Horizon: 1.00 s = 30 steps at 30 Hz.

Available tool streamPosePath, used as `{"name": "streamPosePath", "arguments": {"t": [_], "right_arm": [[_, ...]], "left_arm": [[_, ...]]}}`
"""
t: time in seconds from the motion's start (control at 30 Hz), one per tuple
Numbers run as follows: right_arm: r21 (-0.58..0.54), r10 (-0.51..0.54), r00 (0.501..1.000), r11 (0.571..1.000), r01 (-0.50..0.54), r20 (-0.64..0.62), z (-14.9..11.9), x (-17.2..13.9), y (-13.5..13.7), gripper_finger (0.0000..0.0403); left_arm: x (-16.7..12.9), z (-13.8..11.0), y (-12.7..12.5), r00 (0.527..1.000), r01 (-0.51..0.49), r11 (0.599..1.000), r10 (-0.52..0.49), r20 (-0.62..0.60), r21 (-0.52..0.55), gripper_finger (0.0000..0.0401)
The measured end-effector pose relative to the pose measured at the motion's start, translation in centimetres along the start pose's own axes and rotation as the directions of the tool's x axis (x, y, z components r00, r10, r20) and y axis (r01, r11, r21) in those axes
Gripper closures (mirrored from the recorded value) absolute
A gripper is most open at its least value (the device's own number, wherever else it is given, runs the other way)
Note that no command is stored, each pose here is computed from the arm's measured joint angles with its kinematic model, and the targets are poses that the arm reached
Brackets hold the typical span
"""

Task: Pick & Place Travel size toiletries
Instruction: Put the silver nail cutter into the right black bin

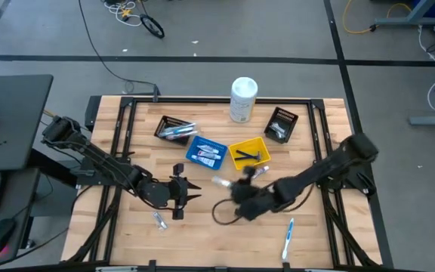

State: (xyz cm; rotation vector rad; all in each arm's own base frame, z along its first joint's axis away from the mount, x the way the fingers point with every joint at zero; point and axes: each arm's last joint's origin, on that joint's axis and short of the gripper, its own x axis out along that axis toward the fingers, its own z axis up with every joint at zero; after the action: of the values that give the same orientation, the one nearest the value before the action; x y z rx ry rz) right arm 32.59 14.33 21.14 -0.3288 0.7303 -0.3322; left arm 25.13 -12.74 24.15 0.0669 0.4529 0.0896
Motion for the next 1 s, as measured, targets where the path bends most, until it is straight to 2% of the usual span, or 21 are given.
{"name": "streamPosePath", "arguments": {"t": [0.07,0.17,0.27,0.37,0.47,0.53,0.7,0.8,0.9,1.0], "right_arm": [[0.027,-0.109,0.993,0.993,0.111,-0.046,-0.2,-1.6,-2.4,0.0337],[0.125,-0.258,0.957,0.954,0.274,-0.132,-1.1,-3.7,-6.2,0.0337],[0.230,-0.338,0.906,0.889,0.396,-0.254,-2.9,-4.9,-9.7,0.0333],[0.286,-0.407,0.836,0.806,0.519,-0.369,-5.0,-5.2,-12.6,0.0332],[0.329,-0.446,0.775,0.724,0.607,-0.448,-7.0,-4.8,-14.6,0.0332],[0.340,-0.453,0.747,0.690,0.639,-0.486,-8.3,-4.1,-15.3,0.0332],[0.314,-0.432,0.694,0.667,0.676,-0.576,-11.6,-1.7,-16.4,0.0331],[0.331,-0.411,0.692,0.659,0.675,-0.593,-13.2,-0.2,-16.9,0.0331],[0.336,-0.390,0.698,0.669,0.663,-0.600,-14.4,0.9,-17.5,0.0331],[0.355,-0.399,0.696,0.647,0.675,-0.596,-15.5,2.0,-18.4,0.0331]], "left_arm": [[0.1,0.0,0.1,1.000,-0.004,1.000,0.004,0.000,0.003,0.0293],[0.2,0.1,0.3,1.000,-0.013,1.000,0.013,0.000,-0.001,0.0293],[0.4,0.1,0.7,1.000,-0.027,0.999,0.027,-0.002,-0.023,0.0293],[0.7,0.2,1.2,0.999,-0.046,0.998,0.046,-0.004,-0.035,0.0293],[0.9,0.3,1.7,0.998,-0.064,0.997,0.064,-0.006,-0.045,0.0293],[1.1,0.4,2.1,0.997,-0.077,0.996,0.076,-0.007,-0.051,0.0293],[1.6,0.5,3.2,0.994,-0.114,0.991,0.113,-0.011,-0.069,0.0293],[1.9,0.6,3.9,0.990,-0.140,0.987,0.139,-0.016,-0.080,0.0293],[2.2,0.7,4.7,0.986,-0.166,0.984,0.165,-0.021,-0.067,0.0293],[2.6,0.7,5.7,0.981,-0.193,0.979,0.192,-0.027,-0.070,0.0293]]}}
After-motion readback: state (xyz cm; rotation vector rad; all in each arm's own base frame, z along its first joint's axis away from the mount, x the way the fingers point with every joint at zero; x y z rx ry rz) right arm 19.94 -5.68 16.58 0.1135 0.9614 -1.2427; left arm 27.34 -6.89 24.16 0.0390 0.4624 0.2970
